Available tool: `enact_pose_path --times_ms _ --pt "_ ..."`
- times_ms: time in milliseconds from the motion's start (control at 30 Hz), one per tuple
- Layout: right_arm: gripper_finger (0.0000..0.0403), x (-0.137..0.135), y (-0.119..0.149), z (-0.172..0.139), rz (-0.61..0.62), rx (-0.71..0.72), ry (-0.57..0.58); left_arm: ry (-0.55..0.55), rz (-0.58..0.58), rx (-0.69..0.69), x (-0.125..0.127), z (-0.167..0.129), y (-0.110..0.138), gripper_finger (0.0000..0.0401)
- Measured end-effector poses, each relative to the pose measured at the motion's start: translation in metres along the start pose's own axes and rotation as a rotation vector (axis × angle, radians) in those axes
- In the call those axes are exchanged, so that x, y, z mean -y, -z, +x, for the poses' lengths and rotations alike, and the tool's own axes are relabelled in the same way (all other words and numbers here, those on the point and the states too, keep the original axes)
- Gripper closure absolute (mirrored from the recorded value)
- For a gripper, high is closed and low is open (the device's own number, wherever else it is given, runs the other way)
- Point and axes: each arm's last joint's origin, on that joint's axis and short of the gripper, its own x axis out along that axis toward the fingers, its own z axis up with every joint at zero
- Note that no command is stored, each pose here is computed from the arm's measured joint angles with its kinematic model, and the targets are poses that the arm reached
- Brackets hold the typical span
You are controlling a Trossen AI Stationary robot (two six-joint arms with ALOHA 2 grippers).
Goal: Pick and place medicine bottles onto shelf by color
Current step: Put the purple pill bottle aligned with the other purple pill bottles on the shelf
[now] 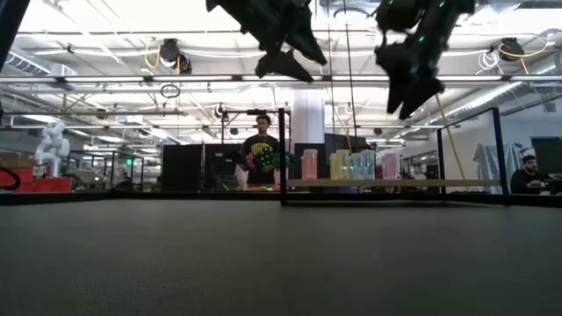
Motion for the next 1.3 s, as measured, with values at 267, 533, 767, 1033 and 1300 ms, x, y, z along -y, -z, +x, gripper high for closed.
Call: enact_pose_path --times_ms 267,533,767,1033,1300 --pt "0.0162 -0.051 0.037 -0.029 0.028 -0.053 -0.126 0.137 0.071 0.066 0.02 -0.005 -0.006 0.0153" --pt "0.0191 -0.094 0.054 -0.044 0.002 -0.036 -0.363 0.218 0.24 0.122 0.057 -0.007 -0.002 0.0153" --pt "0.0211 -0.102 0.07 -0.066 -0.133 -0.056 -0.533 0.288 0.285 0.11 0.094 0.016 0.016 0.0153" --pt "0.0226 -0.086 0.102 -0.094 -0.283 -0.154 -0.575 0.331 0.271 0.361 0.157 0.076 0.045 0.0153" --pt "0.0227 -0.074 0.127 -0.113 -0.389 -0.176 -0.645 0.341 0.236 0.586 0.196 0.104 0.073 0.0153"
